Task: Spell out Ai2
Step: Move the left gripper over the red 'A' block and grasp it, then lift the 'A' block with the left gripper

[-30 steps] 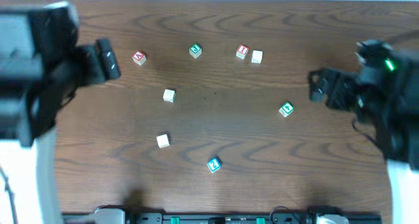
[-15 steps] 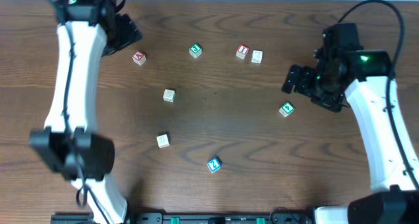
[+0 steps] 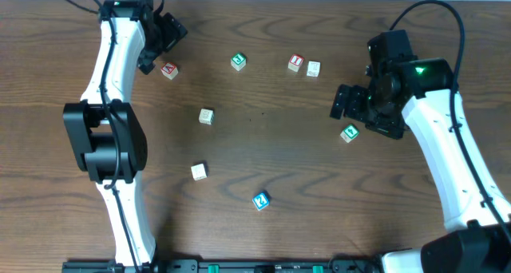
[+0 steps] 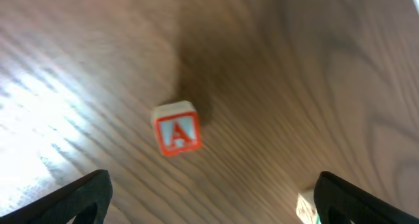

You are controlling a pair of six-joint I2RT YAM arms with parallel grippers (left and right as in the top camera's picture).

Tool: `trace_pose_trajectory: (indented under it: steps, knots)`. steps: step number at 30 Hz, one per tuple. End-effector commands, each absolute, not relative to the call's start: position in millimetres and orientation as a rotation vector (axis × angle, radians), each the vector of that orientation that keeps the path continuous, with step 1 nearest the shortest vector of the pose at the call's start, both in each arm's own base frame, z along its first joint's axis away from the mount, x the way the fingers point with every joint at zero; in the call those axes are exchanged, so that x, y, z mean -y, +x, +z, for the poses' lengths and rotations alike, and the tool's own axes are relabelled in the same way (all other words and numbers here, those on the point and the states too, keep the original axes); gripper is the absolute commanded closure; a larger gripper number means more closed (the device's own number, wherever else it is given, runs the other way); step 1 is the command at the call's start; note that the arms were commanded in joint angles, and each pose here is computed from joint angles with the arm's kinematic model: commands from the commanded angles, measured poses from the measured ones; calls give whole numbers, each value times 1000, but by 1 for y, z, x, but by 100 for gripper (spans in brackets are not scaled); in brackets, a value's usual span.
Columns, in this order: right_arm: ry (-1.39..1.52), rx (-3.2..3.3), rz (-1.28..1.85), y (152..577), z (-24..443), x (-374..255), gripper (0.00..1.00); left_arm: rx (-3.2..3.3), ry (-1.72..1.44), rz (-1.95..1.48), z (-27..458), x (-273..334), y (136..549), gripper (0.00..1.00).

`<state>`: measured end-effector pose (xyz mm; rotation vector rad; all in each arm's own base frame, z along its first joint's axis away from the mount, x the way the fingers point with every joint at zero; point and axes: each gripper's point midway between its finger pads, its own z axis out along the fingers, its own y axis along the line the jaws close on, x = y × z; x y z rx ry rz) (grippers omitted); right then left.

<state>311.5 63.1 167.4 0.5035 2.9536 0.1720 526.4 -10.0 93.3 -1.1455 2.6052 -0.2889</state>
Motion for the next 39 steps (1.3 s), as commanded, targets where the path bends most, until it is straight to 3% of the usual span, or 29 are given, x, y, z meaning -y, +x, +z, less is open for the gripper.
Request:
trace_pose_trajectory:
  steps: [1, 6, 7, 17, 24, 32, 39]
  knots:
    - [519, -2933, 133, 314, 171, -61, 1, -2549, -1303, -235, 80, 0, 527, 2]
    - [519, -2933, 130, 314, 171, -61, 1, -2573, -1387, -250, 59, 5, 524, 0]
    - [519, -2933, 130, 314, 171, -61, 1, -2578, -1389, -254, 55, 5, 524, 7]
    - [518, -2934, 128, 313, 171, -61, 1, -2633, -1389, -281, 25, 13, 525, 8]
    - [519, -2938, 127, 312, 170, -61, 1, -2622, -1372, -283, 20, 12, 531, 17]
    - [519, -2940, 126, 312, 170, -61, 1, -2612, -1370, -257, 18, 9, 533, 37]
    - [519, -2940, 126, 312, 170, -61, 1, -2620, -1375, -237, 16, 7, 529, 37]
